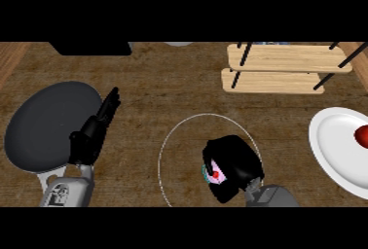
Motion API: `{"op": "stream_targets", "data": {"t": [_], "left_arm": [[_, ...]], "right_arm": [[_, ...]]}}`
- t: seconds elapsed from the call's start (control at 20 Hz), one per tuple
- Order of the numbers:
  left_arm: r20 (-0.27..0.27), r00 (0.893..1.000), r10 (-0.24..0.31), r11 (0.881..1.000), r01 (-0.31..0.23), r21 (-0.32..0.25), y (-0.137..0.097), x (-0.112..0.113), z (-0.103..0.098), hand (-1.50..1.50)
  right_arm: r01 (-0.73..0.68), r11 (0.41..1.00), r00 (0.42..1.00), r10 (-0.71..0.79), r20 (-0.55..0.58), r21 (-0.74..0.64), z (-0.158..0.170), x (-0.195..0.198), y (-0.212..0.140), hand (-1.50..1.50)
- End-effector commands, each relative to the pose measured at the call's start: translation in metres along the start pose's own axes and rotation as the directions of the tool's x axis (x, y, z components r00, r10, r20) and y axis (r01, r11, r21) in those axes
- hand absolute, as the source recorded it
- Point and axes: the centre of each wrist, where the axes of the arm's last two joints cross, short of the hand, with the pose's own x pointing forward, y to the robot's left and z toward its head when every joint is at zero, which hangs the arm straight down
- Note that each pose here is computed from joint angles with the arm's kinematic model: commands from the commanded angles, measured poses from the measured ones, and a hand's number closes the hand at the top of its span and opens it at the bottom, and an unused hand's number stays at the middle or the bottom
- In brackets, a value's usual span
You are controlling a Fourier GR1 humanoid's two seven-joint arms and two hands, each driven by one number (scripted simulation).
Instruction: Pick the cupcake from the placemat and place it in the tiered shelf
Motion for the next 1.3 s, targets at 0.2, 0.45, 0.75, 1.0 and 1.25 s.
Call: {"op": "stream_targets", "data": {"t": [0.2, 0.45, 0.75, 1.0, 1.25], "left_arm": [[0.008, 1.000, -0.005, 1.000, 0.005, 0.001, -0.009, 0.001, -0.002, 0.00], [-0.007, 1.000, 0.009, 1.000, -0.009, -0.002, -0.004, 0.002, -0.005, 0.00], [0.000, 1.000, -0.001, 1.000, 0.001, 0.023, 0.012, 0.008, -0.017, 0.00], [-0.002, 1.000, -0.013, 1.000, 0.013, 0.004, -0.010, -0.016, 0.001, 0.00], [0.002, 1.000, 0.004, 1.000, -0.004, 0.021, -0.012, -0.005, -0.001, 0.00]], "right_arm": [[0.167, 0.958, 0.891, -0.248, -0.381, -0.234, -0.002, 0.031, 0.014, 1.50], [0.294, 0.864, 0.866, -0.422, -0.268, -0.409, 0.007, 0.076, -0.011, 1.50], [0.390, 0.696, 0.850, -0.524, -0.055, -0.603, 0.026, 0.112, -0.049, 1.50], [0.344, 0.624, 0.842, -0.535, -0.063, -0.702, 0.047, 0.125, -0.080, 1.50], [0.185, 0.562, 0.859, -0.492, -0.145, -0.806, 0.062, 0.119, -0.104, 1.50]]}}
